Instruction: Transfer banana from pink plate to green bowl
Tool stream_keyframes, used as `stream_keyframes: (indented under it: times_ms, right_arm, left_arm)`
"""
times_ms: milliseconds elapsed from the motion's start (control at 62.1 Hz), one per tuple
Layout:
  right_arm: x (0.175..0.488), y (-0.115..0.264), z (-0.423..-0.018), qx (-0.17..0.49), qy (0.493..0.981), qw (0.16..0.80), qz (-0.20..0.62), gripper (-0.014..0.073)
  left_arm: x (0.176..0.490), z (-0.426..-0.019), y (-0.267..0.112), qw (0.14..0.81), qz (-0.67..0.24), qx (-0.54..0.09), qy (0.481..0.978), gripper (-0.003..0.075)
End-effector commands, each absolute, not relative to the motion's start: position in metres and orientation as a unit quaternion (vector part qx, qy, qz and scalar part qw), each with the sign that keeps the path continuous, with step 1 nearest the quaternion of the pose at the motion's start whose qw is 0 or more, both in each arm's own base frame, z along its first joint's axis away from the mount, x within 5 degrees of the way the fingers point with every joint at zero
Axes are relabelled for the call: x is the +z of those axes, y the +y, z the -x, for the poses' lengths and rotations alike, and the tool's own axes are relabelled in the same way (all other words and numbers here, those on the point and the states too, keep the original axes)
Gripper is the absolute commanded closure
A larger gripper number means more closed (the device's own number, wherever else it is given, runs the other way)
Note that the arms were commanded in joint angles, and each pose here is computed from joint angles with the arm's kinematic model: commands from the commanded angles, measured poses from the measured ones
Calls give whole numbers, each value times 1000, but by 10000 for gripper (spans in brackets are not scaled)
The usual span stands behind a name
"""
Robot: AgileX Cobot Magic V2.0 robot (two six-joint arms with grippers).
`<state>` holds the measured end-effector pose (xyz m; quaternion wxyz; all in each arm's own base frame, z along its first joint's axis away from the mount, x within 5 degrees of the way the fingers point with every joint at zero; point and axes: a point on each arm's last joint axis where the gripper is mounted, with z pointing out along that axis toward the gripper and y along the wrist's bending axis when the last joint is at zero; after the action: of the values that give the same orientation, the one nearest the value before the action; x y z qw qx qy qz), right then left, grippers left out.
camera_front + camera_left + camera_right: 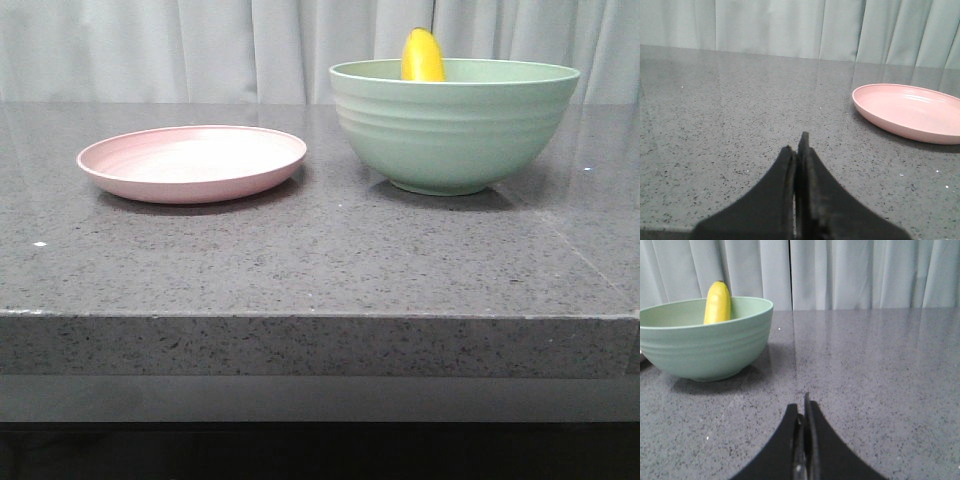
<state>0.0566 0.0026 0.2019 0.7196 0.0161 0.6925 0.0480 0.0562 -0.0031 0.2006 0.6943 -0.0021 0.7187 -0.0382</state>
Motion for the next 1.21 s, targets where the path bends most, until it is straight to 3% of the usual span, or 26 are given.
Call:
stream_keyframes:
  times_ms: [0, 338, 1191]
  right_arm:
    - [208, 2, -54, 44, 663, 747, -15, 666]
    - [216, 1, -53, 44, 631, 775, -17, 666]
    - [216, 2, -53, 41, 629, 776, -6, 666]
  left_arm:
    - [208, -55, -3, 729, 3, -43, 683, 741]
    - [208, -55, -3, 729, 3, -43, 683, 741]
    - [208, -55, -3, 729, 3, -43, 683, 741]
